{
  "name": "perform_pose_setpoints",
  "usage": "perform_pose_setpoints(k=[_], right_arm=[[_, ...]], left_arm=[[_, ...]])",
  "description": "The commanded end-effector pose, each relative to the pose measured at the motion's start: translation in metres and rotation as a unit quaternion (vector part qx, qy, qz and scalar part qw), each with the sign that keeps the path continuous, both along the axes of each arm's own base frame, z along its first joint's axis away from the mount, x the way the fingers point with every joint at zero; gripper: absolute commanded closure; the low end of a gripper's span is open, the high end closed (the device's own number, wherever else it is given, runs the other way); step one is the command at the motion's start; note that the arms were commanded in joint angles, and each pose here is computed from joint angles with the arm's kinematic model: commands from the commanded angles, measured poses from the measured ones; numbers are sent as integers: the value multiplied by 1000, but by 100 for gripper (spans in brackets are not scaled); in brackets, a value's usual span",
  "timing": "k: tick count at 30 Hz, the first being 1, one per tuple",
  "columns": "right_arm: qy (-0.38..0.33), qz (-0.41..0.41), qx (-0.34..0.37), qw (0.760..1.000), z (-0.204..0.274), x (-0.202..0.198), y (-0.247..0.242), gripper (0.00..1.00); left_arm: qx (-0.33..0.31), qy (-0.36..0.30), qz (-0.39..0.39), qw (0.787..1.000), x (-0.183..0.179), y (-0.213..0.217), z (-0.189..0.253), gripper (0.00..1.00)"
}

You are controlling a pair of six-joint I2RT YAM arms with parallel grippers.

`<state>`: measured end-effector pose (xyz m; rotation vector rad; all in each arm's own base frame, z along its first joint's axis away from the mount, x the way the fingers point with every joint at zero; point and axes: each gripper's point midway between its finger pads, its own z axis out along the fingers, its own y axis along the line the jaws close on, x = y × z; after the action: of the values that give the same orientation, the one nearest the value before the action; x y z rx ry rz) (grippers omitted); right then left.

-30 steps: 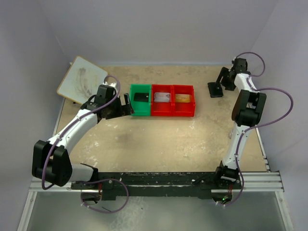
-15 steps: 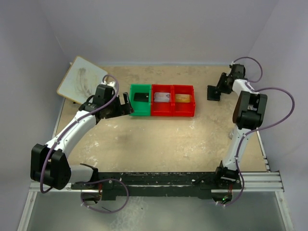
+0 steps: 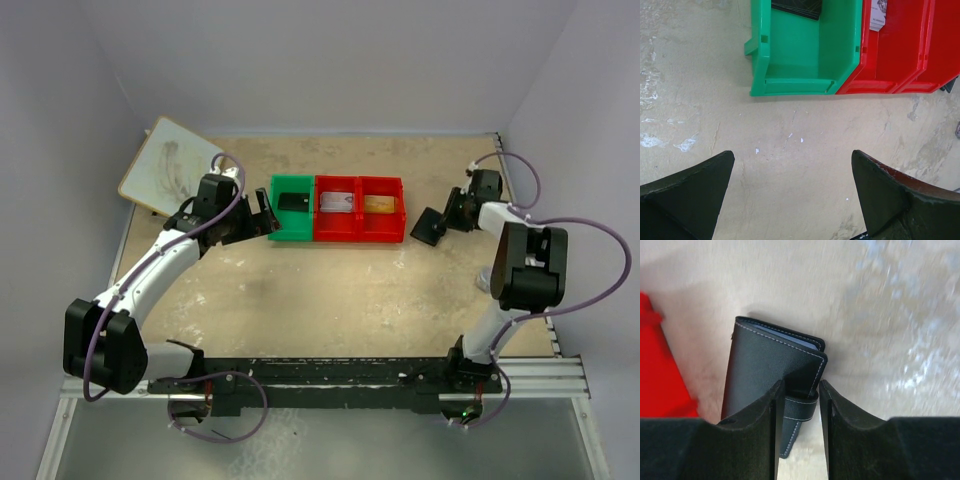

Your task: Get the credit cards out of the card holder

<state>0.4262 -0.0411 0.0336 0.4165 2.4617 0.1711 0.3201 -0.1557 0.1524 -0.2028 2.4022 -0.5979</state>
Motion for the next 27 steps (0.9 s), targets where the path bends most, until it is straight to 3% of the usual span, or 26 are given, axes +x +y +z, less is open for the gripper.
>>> perform_pose_setpoints(k=[1, 8, 12, 16, 21, 27], right_arm=[[-17, -13, -12, 1000, 18, -22, 4, 61], [-39, -20, -27, 999, 51, -11, -3, 48], [-31, -11, 3, 999, 46, 5, 7, 43], [-2, -7, 3, 1000, 21, -2, 17, 38], [66, 4, -42, 997, -20, -28, 26, 41], [69, -23, -75, 995, -11, -57, 27, 49]], left_arm=[[-23, -31, -3, 999, 8, -8, 20, 2], [-25, -32, -8, 999, 10, -10, 20, 2], [-26, -37, -7, 999, 12, -10, 26, 2], [-24, -44, -1, 999, 10, -7, 31, 2], [-19, -51, 10, 998, 7, -2, 37, 2], [-17, -47, 8, 999, 6, -2, 36, 2]])
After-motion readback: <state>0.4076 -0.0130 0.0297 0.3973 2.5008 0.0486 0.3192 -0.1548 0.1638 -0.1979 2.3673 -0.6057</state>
